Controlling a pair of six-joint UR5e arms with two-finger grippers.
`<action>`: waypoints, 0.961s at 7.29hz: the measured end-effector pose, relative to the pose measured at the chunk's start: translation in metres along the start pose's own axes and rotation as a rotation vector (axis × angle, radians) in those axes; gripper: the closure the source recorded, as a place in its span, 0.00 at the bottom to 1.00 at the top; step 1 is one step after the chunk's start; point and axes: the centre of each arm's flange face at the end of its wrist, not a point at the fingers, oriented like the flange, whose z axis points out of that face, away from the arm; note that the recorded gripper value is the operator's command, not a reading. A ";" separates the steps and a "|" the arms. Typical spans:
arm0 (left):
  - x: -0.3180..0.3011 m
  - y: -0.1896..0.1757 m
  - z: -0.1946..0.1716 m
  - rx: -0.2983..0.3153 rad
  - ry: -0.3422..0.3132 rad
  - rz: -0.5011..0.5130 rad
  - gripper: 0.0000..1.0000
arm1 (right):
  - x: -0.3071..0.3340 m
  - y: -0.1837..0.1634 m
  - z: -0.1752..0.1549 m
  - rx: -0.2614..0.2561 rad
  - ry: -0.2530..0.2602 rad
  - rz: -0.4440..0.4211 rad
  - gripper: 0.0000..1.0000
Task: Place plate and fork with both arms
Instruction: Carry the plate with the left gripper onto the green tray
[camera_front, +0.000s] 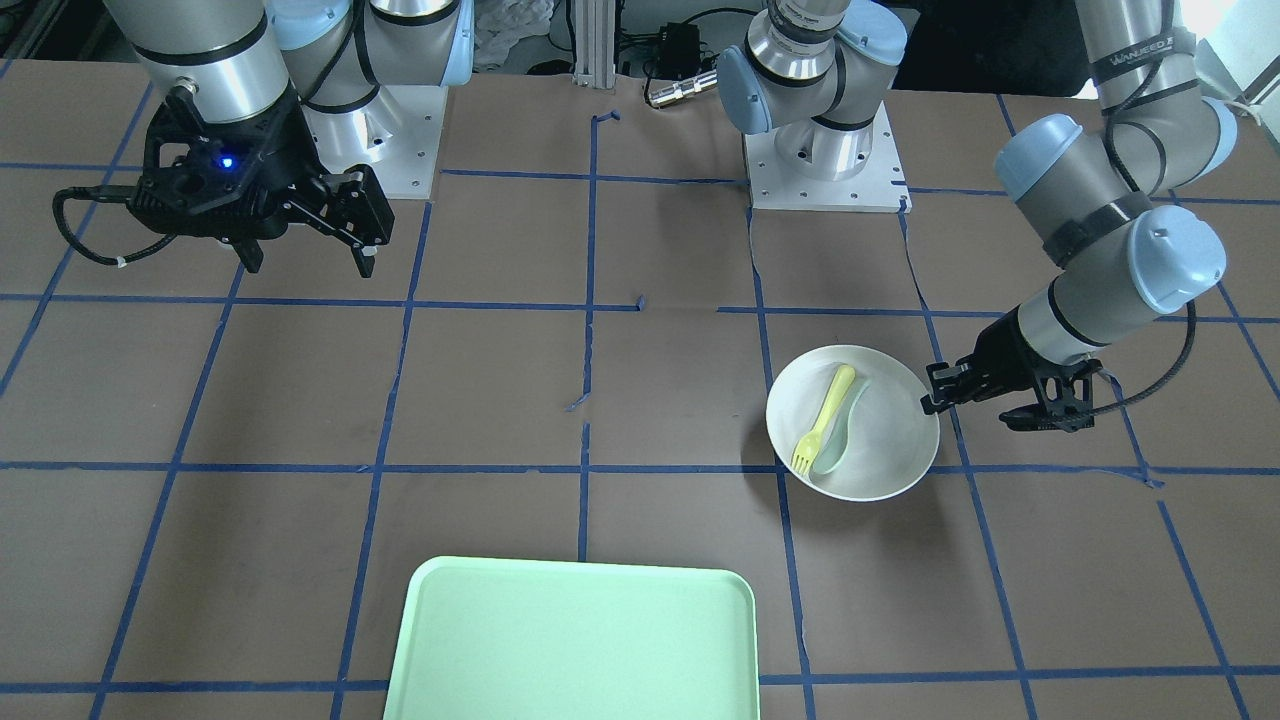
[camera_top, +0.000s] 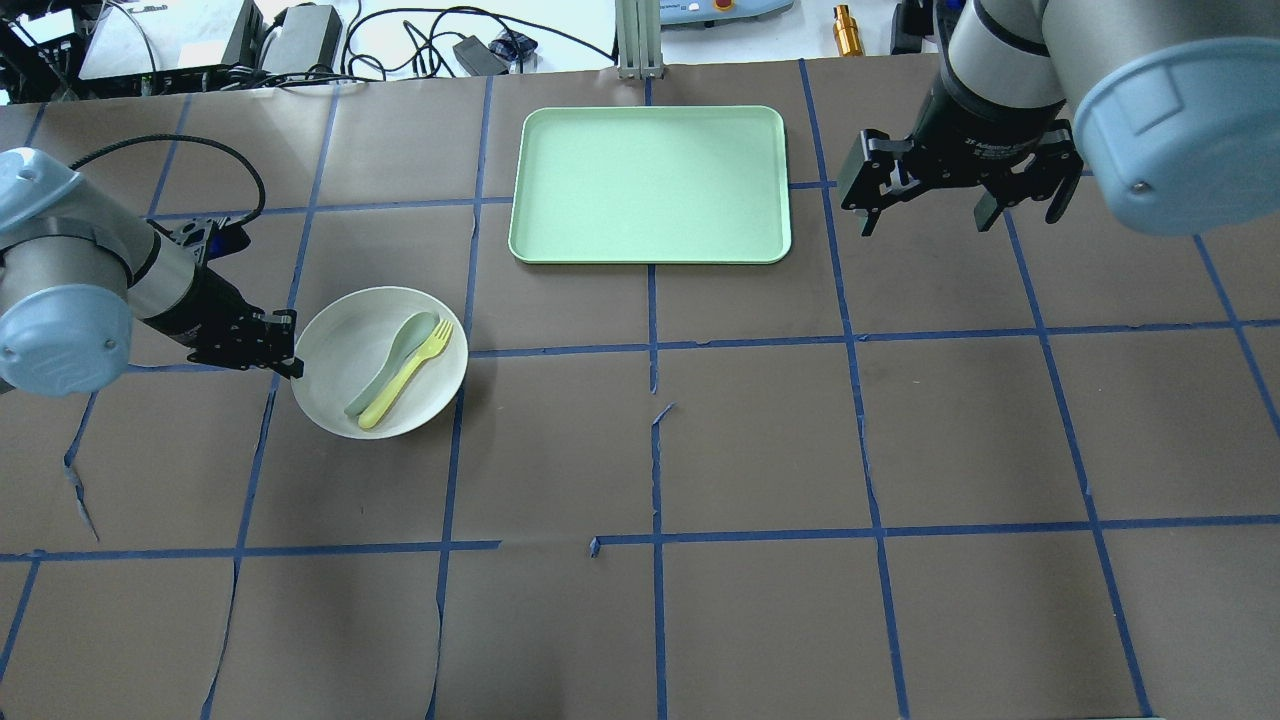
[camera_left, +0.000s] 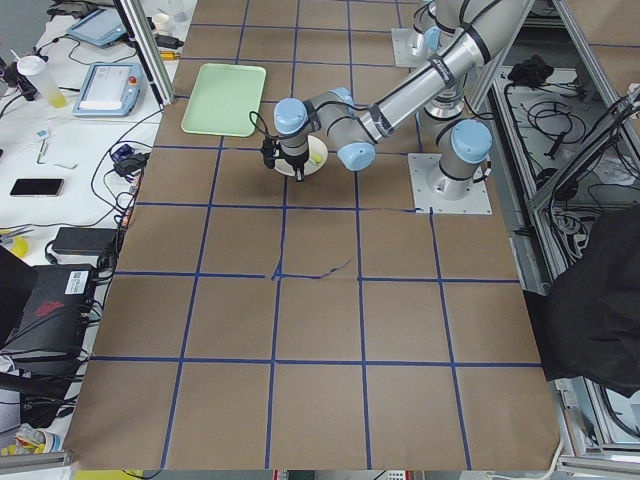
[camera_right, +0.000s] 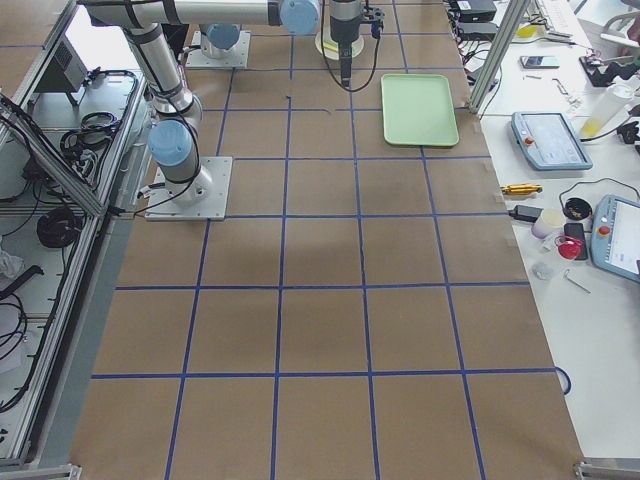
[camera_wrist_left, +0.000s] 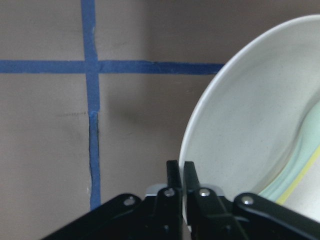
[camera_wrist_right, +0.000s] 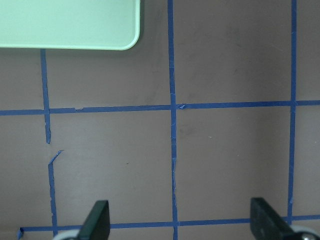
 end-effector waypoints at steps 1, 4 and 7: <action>0.011 -0.011 -0.006 0.014 0.068 -0.085 1.00 | 0.000 0.000 0.000 0.001 0.000 0.000 0.00; 0.090 -0.055 -0.009 0.022 0.119 -0.243 1.00 | 0.000 0.000 0.000 -0.001 0.000 0.000 0.00; 0.185 -0.114 0.015 0.077 0.133 -0.377 1.00 | 0.000 0.000 0.000 -0.001 0.000 0.001 0.00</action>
